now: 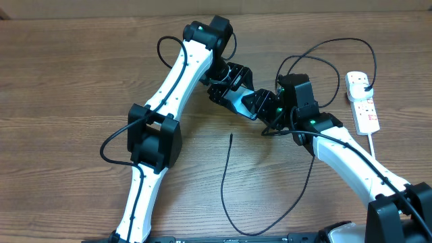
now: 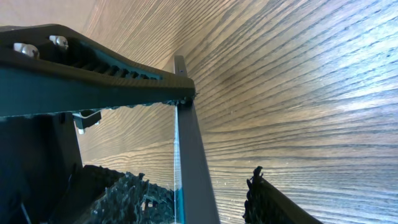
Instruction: Plug charger to phone and switch on socket
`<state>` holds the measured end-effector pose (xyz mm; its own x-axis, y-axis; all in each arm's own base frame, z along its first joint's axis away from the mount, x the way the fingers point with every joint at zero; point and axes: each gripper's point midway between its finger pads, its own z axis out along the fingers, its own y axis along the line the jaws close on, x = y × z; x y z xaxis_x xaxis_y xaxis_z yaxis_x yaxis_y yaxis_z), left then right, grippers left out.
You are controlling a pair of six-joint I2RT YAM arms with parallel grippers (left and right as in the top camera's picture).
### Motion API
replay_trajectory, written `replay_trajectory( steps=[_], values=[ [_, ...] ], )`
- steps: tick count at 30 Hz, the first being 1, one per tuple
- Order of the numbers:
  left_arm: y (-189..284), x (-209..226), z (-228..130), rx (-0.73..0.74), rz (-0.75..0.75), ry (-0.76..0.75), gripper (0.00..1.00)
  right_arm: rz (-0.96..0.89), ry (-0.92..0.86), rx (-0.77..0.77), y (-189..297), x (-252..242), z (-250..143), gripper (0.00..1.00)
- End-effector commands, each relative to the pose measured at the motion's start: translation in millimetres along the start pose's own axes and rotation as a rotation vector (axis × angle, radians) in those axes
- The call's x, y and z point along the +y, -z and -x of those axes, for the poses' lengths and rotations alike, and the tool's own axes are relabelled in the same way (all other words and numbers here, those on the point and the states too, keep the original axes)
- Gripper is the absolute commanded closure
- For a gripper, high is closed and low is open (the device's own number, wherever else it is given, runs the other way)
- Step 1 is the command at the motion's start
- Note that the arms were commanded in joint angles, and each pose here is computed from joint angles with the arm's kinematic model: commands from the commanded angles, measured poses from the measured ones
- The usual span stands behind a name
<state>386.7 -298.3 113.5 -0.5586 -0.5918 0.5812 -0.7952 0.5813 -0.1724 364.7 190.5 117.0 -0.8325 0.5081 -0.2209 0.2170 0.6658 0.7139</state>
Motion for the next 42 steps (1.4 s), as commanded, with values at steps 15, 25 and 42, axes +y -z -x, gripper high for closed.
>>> replay_trajectory(
  steps=[15,25,42],
  values=[
    [-4,-13,-18,0.011,-0.031,-0.032,0.96,-0.002,0.009,-0.031,1,5,8,0.71],
    [-4,-14,-25,0.050,-0.039,-0.034,0.96,-0.008,0.009,-0.040,1,5,9,0.79],
    [-4,-16,-24,0.042,-0.044,-0.041,0.96,-0.008,0.005,-0.040,1,5,9,0.92]
  ],
)
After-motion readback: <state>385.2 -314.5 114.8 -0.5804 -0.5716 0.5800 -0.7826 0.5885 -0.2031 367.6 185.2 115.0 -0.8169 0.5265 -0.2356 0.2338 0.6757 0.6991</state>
